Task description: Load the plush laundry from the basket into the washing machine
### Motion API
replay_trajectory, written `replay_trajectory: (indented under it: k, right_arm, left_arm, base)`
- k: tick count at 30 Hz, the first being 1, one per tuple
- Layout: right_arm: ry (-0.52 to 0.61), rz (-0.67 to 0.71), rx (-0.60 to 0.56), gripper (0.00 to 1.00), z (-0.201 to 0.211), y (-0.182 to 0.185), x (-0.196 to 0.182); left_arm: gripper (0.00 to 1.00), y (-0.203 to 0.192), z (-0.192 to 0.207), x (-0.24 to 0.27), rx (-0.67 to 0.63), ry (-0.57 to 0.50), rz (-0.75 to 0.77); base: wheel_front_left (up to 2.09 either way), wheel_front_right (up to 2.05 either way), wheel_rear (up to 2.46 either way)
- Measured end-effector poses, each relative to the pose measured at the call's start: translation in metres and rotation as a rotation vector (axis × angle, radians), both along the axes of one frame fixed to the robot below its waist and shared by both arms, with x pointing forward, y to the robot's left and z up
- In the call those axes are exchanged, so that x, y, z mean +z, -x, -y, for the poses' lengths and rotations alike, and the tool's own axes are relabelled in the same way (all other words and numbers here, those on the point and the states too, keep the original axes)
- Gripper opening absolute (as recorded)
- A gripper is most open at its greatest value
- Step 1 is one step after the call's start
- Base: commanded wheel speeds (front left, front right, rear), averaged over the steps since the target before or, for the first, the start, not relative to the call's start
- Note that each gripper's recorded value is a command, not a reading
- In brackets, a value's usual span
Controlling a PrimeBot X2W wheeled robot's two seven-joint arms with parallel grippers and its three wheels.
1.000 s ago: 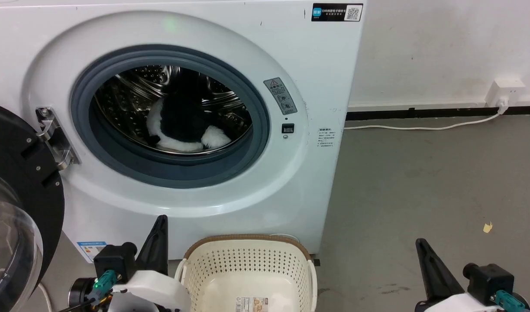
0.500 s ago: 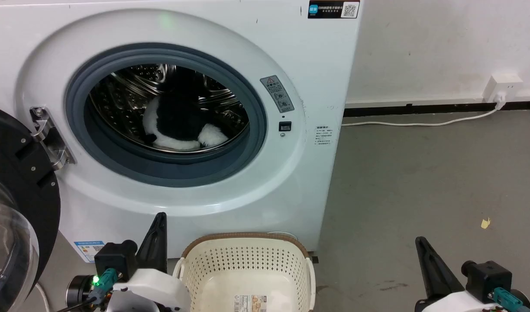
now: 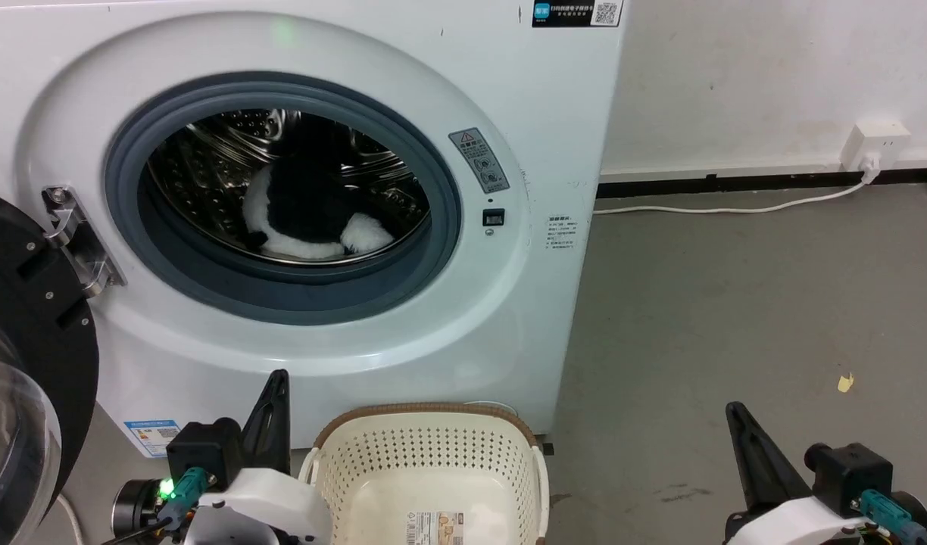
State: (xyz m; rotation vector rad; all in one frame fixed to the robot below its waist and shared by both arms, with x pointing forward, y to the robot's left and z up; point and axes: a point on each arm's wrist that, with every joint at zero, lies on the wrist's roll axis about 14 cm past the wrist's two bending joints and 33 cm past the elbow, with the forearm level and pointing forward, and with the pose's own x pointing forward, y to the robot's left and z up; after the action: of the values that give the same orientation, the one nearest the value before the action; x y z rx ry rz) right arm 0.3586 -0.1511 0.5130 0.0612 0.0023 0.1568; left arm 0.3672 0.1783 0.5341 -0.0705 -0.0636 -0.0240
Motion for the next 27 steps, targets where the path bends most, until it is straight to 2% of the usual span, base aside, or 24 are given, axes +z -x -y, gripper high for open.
replay_trajectory:
  k: [27]
  right_arm:
    - [0.049,-0.003,-0.009,0.00,0.0038,-0.0054,0.0045]
  left_arm:
    - [0.00,-0.0046,0.0027,-0.0007,0.005,-0.052,-0.022]
  base:
    - [0.00,0.00,0.00]
